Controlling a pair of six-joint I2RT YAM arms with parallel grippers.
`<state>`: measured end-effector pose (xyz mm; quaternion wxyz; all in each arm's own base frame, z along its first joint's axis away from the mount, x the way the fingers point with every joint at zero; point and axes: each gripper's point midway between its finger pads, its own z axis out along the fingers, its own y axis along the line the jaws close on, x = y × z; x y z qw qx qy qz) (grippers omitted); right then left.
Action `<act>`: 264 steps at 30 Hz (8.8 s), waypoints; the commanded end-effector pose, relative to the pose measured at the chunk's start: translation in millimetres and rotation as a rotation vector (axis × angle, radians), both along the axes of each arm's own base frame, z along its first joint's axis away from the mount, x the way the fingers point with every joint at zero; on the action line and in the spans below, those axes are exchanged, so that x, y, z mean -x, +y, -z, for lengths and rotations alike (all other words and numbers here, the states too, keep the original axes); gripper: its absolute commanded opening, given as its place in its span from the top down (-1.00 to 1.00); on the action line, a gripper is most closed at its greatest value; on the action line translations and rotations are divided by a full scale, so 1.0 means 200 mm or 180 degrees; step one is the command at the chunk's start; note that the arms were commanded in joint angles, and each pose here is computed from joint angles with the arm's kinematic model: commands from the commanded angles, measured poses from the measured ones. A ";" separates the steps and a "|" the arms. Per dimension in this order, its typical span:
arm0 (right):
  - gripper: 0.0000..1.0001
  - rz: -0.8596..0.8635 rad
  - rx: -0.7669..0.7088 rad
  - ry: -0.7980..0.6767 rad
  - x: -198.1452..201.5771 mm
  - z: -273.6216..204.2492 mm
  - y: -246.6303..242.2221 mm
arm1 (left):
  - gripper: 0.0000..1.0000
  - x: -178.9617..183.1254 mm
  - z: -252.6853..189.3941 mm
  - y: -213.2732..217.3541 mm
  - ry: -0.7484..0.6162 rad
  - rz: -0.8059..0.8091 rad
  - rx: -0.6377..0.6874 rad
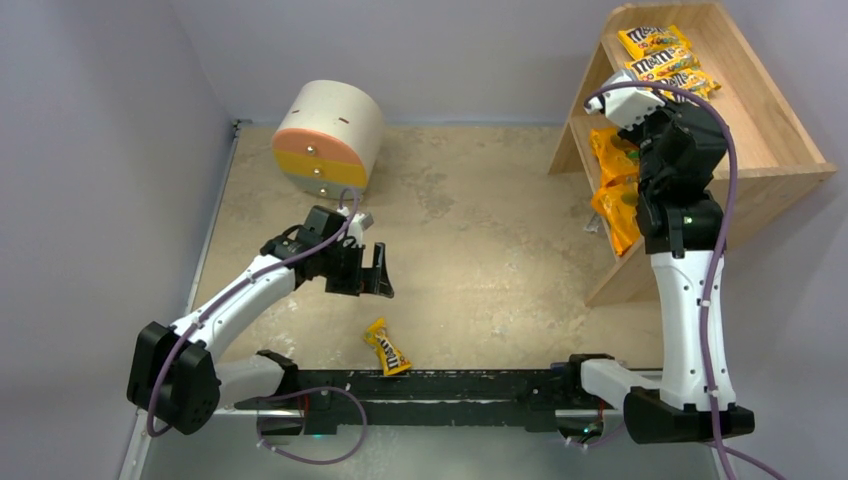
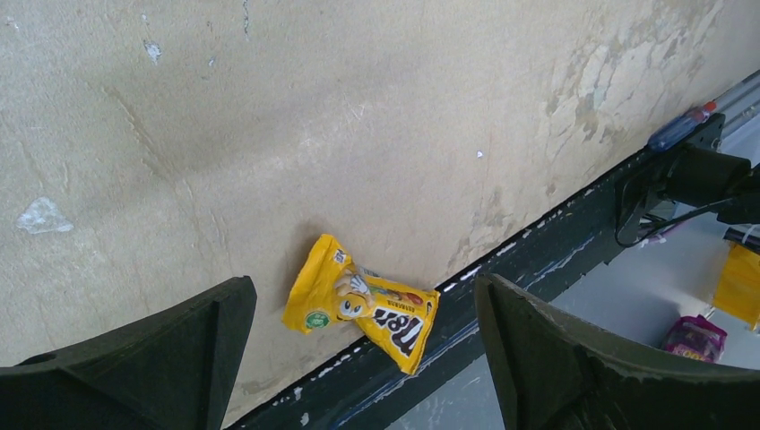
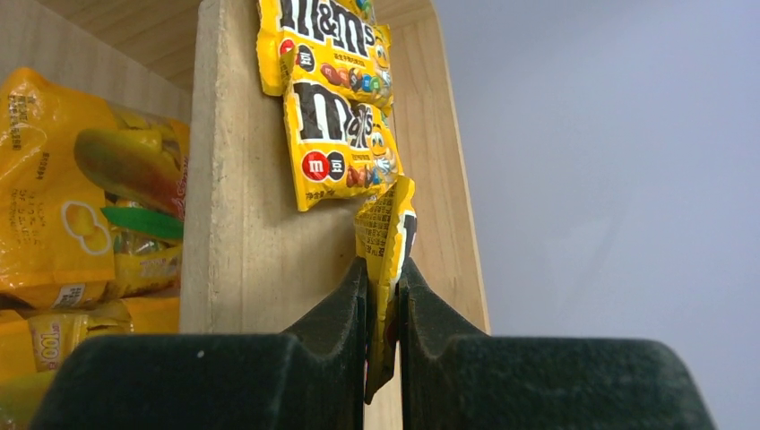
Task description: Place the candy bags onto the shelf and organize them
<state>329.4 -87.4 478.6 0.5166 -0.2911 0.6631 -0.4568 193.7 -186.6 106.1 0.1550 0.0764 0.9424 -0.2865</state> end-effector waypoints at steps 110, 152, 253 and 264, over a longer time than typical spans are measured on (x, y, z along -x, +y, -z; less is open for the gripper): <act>-0.98 -0.2843 -0.3817 0.1917 0.68 1.40 1.91 | 1.00 -0.32 -0.27 -0.22 -0.0200 -0.1263 0.1144; 0.02 -0.3654 -0.0910 0.0158 0.72 1.53 2.31 | 1.00 -0.29 -0.28 -0.24 0.1151 -0.1692 0.0547; 1.00 -0.0267 -0.1235 -0.1323 0.15 -0.53 0.78 | -0.84 0.10 -0.75 -0.36 -0.3085 0.1567 0.1874; 1.00 0.0774 -0.0185 -0.1001 -0.01 -0.49 0.25 | -0.86 0.09 -0.73 -0.36 -0.3076 0.1615 0.1841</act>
